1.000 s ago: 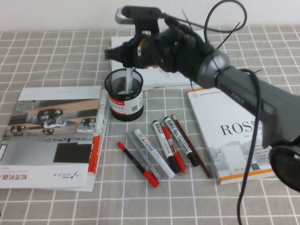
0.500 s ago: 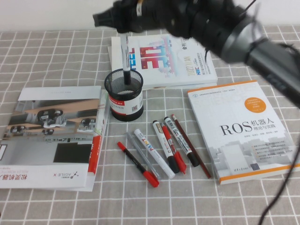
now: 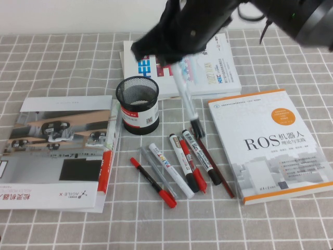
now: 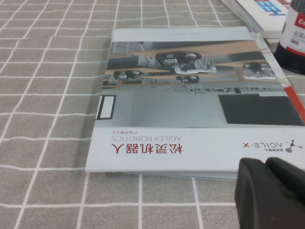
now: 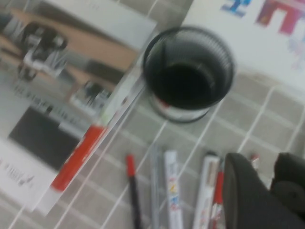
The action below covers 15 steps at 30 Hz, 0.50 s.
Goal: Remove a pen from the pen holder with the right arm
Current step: 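Take a marker out of the pen holder and lay it on the table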
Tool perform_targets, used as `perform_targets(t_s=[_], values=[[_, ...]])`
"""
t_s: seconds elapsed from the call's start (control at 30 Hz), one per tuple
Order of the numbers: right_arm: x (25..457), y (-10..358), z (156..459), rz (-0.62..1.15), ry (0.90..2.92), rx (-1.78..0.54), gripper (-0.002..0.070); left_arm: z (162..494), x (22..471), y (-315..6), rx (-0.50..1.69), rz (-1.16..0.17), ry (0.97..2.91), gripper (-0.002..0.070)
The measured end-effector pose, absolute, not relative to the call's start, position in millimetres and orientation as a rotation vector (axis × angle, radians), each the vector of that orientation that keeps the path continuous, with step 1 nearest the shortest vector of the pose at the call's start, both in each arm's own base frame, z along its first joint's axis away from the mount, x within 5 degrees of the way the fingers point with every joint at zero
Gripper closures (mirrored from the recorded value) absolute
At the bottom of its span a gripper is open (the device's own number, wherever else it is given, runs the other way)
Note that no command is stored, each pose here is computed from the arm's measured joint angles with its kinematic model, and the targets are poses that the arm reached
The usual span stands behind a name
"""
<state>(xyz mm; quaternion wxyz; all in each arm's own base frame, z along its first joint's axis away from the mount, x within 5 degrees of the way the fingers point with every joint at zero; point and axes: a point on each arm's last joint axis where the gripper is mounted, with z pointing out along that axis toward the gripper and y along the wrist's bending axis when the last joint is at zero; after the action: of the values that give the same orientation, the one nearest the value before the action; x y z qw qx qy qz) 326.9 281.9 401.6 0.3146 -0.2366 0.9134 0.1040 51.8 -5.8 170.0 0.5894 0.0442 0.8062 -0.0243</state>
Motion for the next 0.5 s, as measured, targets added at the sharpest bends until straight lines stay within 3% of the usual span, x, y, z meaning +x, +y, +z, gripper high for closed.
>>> perform_targets(t_s=[0.3,0.5], values=[[303,321,326,0.275,2.604,-0.845,0.0593,170,52,-6,0.103,-0.057,1.877,0.0678],[288,357,283,0.387,2.553,-0.936,0.0593,170,52,-6,0.103,-0.057,1.877,0.0678]])
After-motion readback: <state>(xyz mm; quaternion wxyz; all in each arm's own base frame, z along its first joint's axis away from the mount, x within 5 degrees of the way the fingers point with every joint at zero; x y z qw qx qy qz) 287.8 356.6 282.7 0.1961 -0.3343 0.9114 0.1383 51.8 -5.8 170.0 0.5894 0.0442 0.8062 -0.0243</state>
